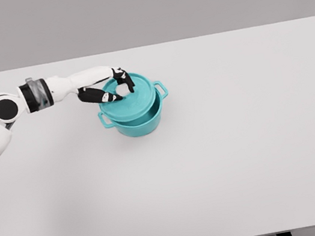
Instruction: Cover the pot with left arm
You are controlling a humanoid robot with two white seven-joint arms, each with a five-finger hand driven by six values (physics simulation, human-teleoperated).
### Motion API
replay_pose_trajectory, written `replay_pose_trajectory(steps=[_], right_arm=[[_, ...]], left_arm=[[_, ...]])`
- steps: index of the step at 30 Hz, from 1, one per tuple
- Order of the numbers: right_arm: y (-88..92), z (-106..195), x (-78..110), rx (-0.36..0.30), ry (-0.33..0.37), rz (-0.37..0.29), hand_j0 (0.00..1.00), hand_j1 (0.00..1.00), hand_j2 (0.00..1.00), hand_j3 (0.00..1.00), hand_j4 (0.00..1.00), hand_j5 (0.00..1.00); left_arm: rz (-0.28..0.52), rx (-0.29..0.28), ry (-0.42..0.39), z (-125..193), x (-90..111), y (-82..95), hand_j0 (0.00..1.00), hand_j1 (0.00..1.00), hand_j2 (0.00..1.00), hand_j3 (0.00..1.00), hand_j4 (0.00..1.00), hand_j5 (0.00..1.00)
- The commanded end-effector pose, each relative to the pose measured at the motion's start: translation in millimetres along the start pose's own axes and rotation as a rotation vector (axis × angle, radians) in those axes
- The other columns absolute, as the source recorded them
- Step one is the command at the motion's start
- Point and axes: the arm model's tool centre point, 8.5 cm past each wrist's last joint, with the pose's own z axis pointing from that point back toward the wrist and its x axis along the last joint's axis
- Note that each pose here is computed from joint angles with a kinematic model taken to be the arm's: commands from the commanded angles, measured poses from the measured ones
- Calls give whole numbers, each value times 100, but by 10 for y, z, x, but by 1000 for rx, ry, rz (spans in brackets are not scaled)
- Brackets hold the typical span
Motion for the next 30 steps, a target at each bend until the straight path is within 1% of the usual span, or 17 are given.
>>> replay_pose_trajectory(steps=[1, 2, 4, 5, 21, 22, 23, 25, 30], right_arm=[[0, 0, 1, 0, 0, 1, 100, 100, 100, 100, 100, 100], [0, 0, 1, 0, -1, 1, 100, 100, 100, 100, 100, 100], [0, 0, 1, 0, 0, 1, 100, 100, 100, 100, 100, 100], [1, 1, -4, 0, 1, 0, 100, 100, 100, 100, 100, 100], [0, 0, 1, 0, 0, 1, 100, 100, 100, 100, 100, 100], [0, 0, 1, 0, 0, 1, 100, 100, 100, 100, 100, 100], [0, 0, 1, 0, 0, 1, 100, 100, 100, 100, 100, 100], [0, 0, 1, 0, 0, 1, 100, 100, 100, 100, 100, 100], [1, 1, -4, 0, 1, 0, 100, 100, 100, 100, 100, 100]], left_arm=[[3, 3, -4, -5, 8, 6, 50, 50, 50, 50, 50, 50], [2, 2, -6, -8, 12, 5, 50, 50, 50, 50, 50, 50], [1, -27, -8, -51, 15, -76, 50, 50, 50, 50, 50, 50], [-1, -30, -13, -68, 31, -83, 50, 50, 50, 50, 50, 50], [-12, -35, -32, -73, 86, -82, 51, 51, 51, 51, 51, 51], [-12, -36, -30, -66, 82, -82, 56, 56, 56, 56, 56, 56], [-12, -37, -27, -57, 74, -82, 65, 65, 65, 65, 65, 65], [-13, -33, -23, -44, 64, -69, 75, 75, 75, 75, 75, 75], [-14, -33, -20, -40, 58, -63, 76, 76, 76, 76, 76, 76]])
